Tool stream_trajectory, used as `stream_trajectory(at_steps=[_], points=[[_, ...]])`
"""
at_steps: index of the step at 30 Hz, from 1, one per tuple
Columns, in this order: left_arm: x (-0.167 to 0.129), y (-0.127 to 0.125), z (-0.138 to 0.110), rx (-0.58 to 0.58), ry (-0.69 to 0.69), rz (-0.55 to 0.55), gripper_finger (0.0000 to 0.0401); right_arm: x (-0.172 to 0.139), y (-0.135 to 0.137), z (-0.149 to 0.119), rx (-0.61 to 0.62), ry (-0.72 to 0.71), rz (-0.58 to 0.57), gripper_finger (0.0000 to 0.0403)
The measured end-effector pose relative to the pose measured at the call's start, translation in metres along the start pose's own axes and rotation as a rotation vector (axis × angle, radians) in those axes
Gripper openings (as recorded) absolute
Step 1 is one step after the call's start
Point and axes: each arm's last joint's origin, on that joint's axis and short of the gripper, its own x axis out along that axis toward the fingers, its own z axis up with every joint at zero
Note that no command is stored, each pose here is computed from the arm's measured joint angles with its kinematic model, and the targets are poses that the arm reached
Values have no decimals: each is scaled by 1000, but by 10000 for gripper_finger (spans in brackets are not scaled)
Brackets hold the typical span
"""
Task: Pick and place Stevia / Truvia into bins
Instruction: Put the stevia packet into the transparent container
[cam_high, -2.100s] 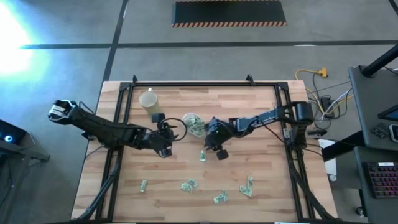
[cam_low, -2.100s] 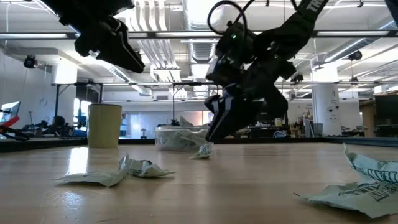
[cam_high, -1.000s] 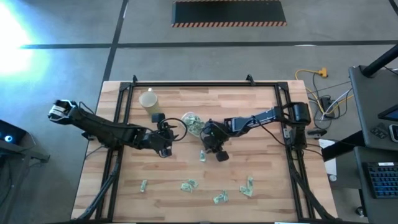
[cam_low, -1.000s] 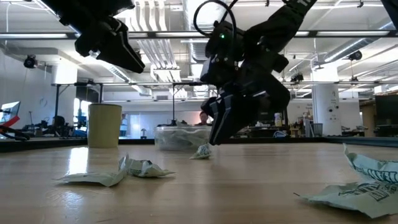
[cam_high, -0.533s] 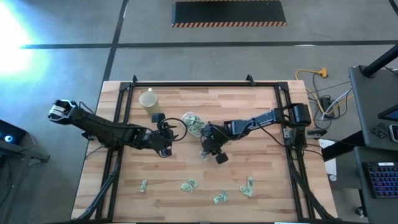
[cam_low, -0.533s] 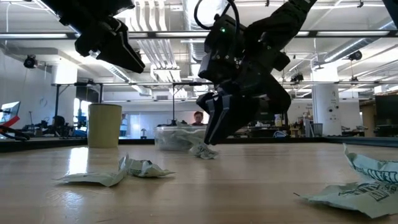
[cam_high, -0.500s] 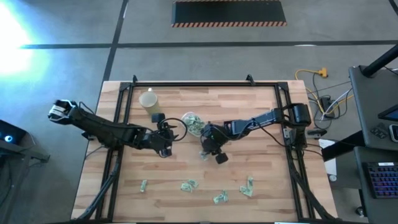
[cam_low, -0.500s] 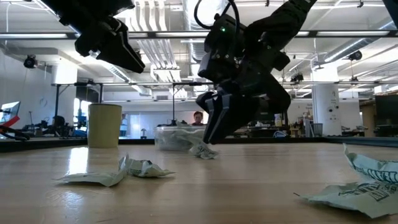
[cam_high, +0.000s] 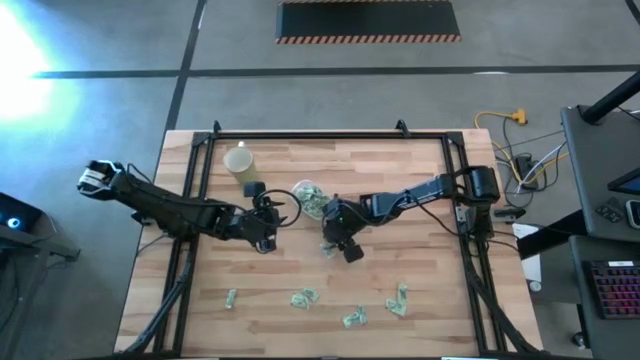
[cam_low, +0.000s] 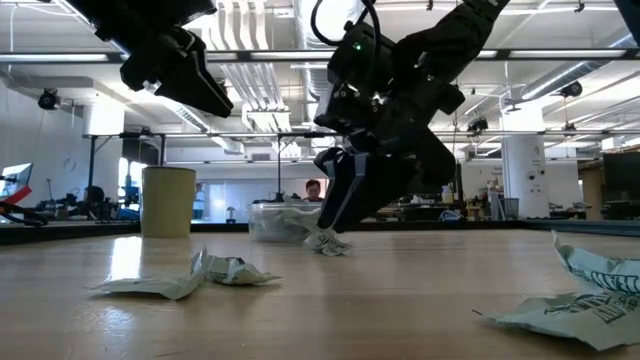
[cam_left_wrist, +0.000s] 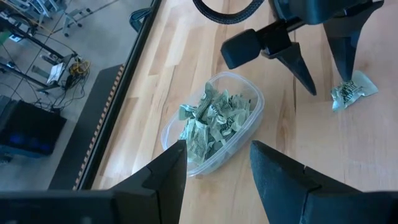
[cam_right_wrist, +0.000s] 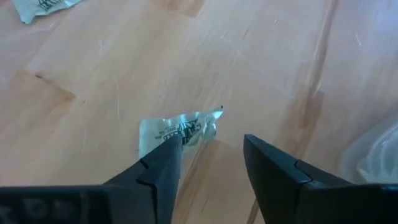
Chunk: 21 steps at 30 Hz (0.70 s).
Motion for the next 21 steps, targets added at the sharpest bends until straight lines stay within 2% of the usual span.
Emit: stream_trajectory(at_steps=[8,21], points=[[0,0,0,0,0,0,160,3,0,0,14,-7,2,186],[0,0,0,0,0,0,160,4,4,2,13,-13,11,187]])
